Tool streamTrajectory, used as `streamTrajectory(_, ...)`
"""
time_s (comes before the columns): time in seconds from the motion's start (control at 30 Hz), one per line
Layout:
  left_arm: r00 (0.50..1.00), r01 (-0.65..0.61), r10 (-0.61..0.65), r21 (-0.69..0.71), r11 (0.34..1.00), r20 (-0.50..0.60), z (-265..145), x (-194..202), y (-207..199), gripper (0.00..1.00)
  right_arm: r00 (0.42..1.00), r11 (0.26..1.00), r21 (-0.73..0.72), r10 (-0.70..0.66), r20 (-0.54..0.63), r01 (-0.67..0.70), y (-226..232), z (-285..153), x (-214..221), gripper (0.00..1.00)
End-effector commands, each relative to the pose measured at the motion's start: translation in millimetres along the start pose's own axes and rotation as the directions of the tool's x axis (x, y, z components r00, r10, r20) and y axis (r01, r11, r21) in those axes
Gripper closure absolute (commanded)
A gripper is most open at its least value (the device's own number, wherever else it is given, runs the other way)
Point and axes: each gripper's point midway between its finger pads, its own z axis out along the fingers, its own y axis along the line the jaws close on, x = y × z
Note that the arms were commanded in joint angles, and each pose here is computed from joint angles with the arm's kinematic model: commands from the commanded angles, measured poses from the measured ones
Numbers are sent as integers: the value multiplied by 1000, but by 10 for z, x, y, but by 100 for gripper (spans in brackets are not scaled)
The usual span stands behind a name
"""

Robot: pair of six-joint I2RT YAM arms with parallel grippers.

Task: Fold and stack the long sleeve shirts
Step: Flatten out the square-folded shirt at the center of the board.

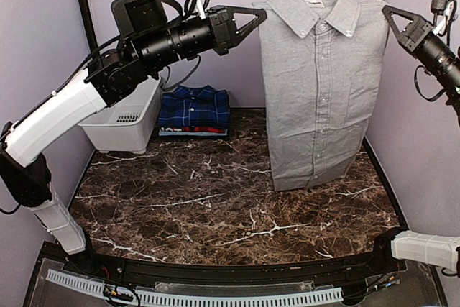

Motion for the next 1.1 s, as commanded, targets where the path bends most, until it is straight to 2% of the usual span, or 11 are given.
streamTrajectory(0.0, 981, -69, 81, -71, 995, 175, -194, -679, -19, 100, 999, 999, -45, -8, 52, 10, 132, 65, -260, 100)
streamTrajectory(0.13, 991, -7, 35, -210, 978, 126, -64, -625, 589, 100, 998, 998, 62, 18, -67, -14, -245, 446, 114, 100)
streamTrajectory(0.27, 986, 158, -169, -268, 950, -16, 205, 65, 1415, 100, 956, 962, 274, 64, -286, 18, -1032, 875, 1044, 100)
streamTrajectory(0.43, 858, 301, -436, -421, 856, -272, 409, 1917, 2367, 100, 793, 879, 471, 237, -561, 70, -2177, 929, 2797, 100)
streamTrajectory(0.6, 679, 338, -610, -563, 754, -408, 219, 3497, 2886, 100, 644, 806, 582, 391, -658, 105, -2880, 600, 3912, 100)
streamTrajectory(0.67, 647, 342, -635, -585, 736, -421, 152, 3693, 2945, 91, 591, 795, 595, 423, -686, 121, -2974, 548, 4113, 84)
streamTrajectory(0.7, 645, 335, -636, -592, 733, -423, 132, 3718, 2962, 77, 583, 798, 591, 426, -691, 117, -2957, 535, 4143, 77)
streamTrajectory(0.77, 649, 317, -628, -599, 736, -429, 101, 3701, 2967, 56, 587, 807, 583, 426, -688, 98, -2882, 516, 4124, 59)
streamTrajectory(0.83, 656, 294, -618, -607, 738, -434, 66, 3632, 2958, 45, 593, 808, 581, 422, -686, 96, -2799, 485, 4075, 46)
streamTrajectory(1.03, 674, 246, -610, -652, 717, -417, -212, 3212, 2797, 39, 591, 807, 586, 438, -677, 74, -2482, 239, 4040, 41)
streamTrajectory(1.07, 649, 239, -631, -674, 699, -425, -346, 3343, 2768, 39, 589, 805, 590, 448, -672, 60, -2433, 175, 4045, 42)
